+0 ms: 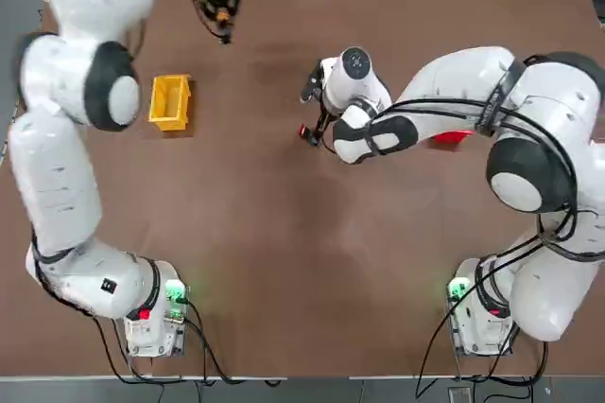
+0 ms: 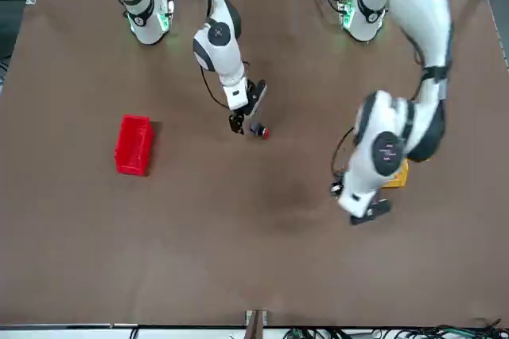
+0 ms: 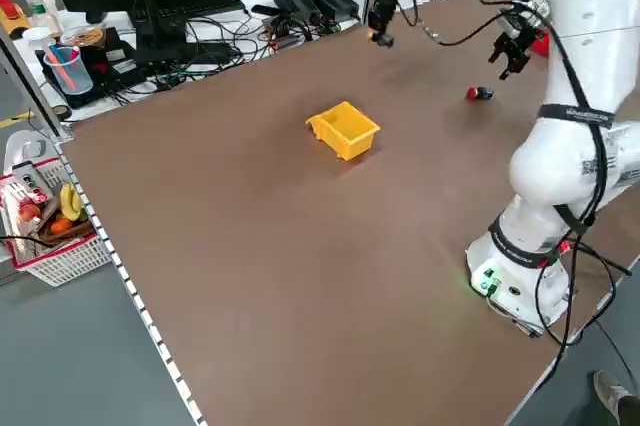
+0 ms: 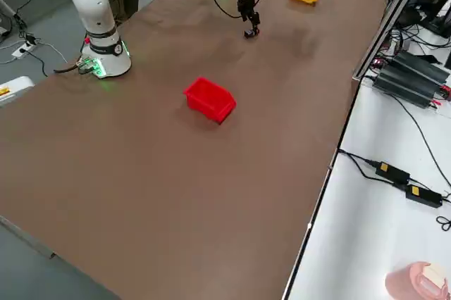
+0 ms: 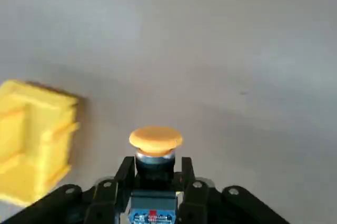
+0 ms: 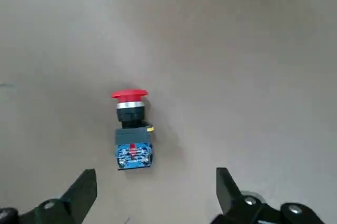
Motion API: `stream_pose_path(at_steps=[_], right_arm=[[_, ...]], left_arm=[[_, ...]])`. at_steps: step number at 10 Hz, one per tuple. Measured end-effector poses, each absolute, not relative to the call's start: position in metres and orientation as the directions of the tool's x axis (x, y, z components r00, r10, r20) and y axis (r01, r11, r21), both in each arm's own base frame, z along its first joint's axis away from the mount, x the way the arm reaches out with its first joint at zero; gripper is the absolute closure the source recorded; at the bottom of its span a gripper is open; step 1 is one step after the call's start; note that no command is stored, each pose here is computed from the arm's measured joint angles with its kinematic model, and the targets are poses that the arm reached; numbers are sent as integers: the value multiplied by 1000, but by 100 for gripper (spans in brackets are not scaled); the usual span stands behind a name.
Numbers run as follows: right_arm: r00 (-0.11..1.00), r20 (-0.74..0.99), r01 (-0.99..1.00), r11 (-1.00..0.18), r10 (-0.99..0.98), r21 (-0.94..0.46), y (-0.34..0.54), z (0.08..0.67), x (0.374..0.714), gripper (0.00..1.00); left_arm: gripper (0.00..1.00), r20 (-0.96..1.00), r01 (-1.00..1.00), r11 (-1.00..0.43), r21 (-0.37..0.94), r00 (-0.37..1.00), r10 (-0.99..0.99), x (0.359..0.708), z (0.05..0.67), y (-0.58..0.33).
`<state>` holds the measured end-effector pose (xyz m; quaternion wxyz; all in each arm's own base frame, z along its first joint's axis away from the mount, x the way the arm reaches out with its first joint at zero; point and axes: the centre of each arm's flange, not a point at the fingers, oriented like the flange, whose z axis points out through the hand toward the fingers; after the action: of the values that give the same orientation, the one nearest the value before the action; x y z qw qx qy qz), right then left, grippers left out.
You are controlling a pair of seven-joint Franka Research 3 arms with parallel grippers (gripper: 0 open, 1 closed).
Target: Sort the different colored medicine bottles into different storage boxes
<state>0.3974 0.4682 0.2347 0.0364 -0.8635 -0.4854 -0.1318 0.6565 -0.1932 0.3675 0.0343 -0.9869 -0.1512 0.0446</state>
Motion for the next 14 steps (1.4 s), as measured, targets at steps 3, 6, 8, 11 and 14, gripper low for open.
stream_pose_path(at_steps=[3, 6, 8, 11, 14], right_arm=[[500, 272, 836, -540, 822, 96, 500, 215, 396, 0], [506, 261, 833, -544, 822, 100, 505, 201, 396, 0], [503, 249, 837, -539, 828, 100, 508, 192, 390, 0], [508, 250, 834, -543, 824, 94, 515, 189, 380, 0], [515, 274, 825, -557, 812, 97, 511, 178, 381, 1]], left_arm=[[59, -116, 285, -954, -91, 949, 294, 596, 348, -83], [59, -139, 250, -962, -105, 955, 263, 563, 317, -22], [59, -98, 226, -967, -115, 966, 237, 556, 291, -19], [59, -97, 208, -970, -128, 970, 221, 552, 269, -11], [20, -89, 170, -978, -121, 979, 181, 558, 271, -12]])
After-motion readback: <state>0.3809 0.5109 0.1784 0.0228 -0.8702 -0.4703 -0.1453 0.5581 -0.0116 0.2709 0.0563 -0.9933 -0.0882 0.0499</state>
